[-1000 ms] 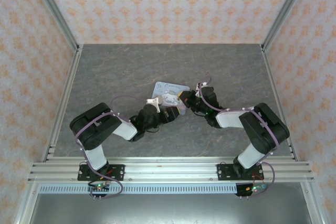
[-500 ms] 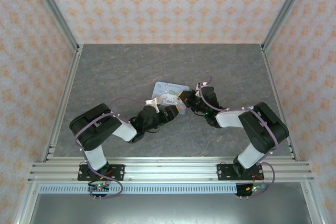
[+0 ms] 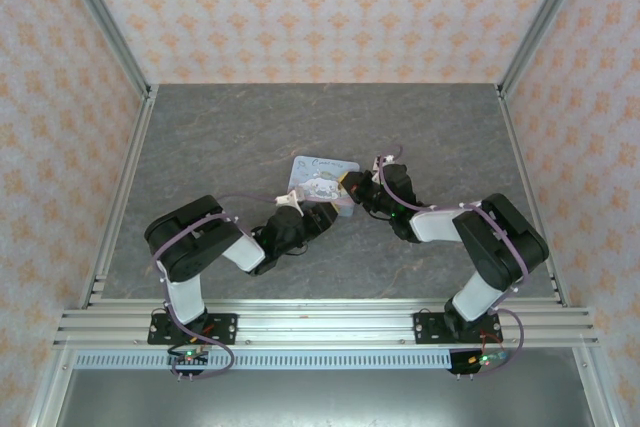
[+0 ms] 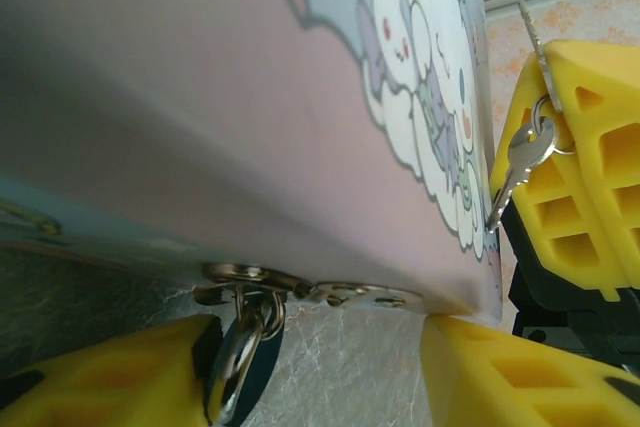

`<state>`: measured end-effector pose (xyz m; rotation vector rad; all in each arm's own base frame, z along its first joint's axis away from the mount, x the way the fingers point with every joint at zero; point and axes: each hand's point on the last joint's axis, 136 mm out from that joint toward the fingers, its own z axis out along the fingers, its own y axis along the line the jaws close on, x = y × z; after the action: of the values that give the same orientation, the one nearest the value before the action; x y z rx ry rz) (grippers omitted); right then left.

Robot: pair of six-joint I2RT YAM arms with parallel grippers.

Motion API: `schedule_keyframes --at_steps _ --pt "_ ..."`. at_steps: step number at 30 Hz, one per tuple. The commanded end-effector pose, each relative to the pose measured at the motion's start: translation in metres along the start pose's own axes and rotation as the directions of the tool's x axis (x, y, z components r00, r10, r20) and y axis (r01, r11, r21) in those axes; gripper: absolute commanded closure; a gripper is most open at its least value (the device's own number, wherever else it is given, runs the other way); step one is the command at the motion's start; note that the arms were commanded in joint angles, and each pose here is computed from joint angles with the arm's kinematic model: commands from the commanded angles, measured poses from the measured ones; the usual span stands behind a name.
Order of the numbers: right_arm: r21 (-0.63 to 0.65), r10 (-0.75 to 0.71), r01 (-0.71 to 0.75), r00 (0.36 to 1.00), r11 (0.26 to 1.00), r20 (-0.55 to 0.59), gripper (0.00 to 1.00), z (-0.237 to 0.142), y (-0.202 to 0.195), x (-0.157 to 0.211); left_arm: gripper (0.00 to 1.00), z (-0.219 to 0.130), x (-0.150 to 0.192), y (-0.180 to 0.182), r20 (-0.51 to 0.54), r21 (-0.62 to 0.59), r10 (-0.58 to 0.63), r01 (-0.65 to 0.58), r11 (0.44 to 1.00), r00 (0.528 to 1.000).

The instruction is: Unlock the padlock with the key

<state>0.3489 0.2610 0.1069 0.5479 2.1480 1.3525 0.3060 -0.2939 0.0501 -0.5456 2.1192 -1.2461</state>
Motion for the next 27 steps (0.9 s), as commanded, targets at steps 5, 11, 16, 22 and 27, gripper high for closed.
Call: schedule_keyframes --at_steps 5,11,16,22,27 --pt "0.02 0.015 -0.015 1.0 1.0 0.011 1.0 0.004 -0.009 -0.004 0.58 -0.002 -0.002 0.021 0.043 -0.071 -0.012 0.015 0.997 0.999" --pt "0.019 0.017 -0.017 1.0 1.0 0.013 1.0 0.004 -0.009 -0.005 0.63 -0.001 -0.002 0.023 0.047 -0.078 -0.016 0.02 0.997 0.999" --pt "0.018 0.018 -0.019 1.0 1.0 0.014 1.0 0.004 -0.01 -0.006 0.66 -0.002 -0.003 0.027 0.052 -0.09 -0.017 0.022 0.996 0.999" --pt "0.02 0.02 -0.02 1.0 1.0 0.014 1.0 0.003 -0.011 -0.006 0.69 -0.002 -0.004 0.031 0.061 -0.11 -0.021 0.027 0.994 0.998" --pt "0.019 0.019 -0.02 1.0 1.0 0.015 1.0 0.003 -0.01 -0.006 0.71 -0.003 -0.006 0.036 0.072 -0.135 -0.021 0.03 0.99 0.997"
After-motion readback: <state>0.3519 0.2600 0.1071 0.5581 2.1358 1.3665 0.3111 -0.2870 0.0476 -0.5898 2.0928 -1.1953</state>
